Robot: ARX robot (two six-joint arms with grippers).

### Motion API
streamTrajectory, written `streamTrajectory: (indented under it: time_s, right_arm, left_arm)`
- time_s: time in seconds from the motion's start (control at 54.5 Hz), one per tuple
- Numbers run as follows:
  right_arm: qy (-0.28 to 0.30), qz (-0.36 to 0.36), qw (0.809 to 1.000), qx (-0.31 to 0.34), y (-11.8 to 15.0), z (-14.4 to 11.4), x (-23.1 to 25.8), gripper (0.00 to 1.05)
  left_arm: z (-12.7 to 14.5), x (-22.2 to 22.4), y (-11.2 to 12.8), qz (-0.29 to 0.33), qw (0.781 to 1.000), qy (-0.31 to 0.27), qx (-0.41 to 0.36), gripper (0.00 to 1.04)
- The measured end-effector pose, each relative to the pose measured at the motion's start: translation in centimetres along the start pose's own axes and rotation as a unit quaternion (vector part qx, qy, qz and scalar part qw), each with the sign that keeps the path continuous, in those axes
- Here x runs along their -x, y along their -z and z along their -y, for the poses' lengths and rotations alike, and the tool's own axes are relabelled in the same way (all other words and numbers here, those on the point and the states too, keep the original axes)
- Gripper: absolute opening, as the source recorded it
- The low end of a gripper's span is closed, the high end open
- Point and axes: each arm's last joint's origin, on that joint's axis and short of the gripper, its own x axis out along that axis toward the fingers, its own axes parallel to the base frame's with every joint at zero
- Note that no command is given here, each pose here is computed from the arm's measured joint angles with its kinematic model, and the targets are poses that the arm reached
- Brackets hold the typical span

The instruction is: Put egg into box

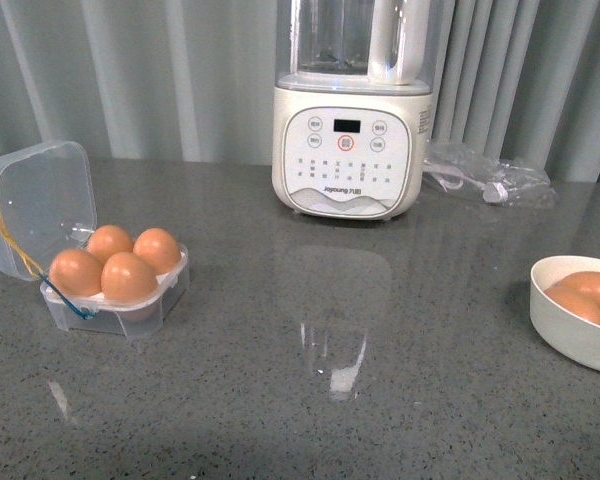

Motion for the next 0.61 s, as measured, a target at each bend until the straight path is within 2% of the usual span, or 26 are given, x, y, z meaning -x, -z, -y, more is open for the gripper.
streamTrajectory:
  time_s: [0.606]
  right_arm:
    - [0.000,0.004,1.000,0.000,0.4,0.0,1.4,0.03]
  left_arm:
    - [0.0,0.0,0.0,0.000,1.000,0.000,0.000,0.98]
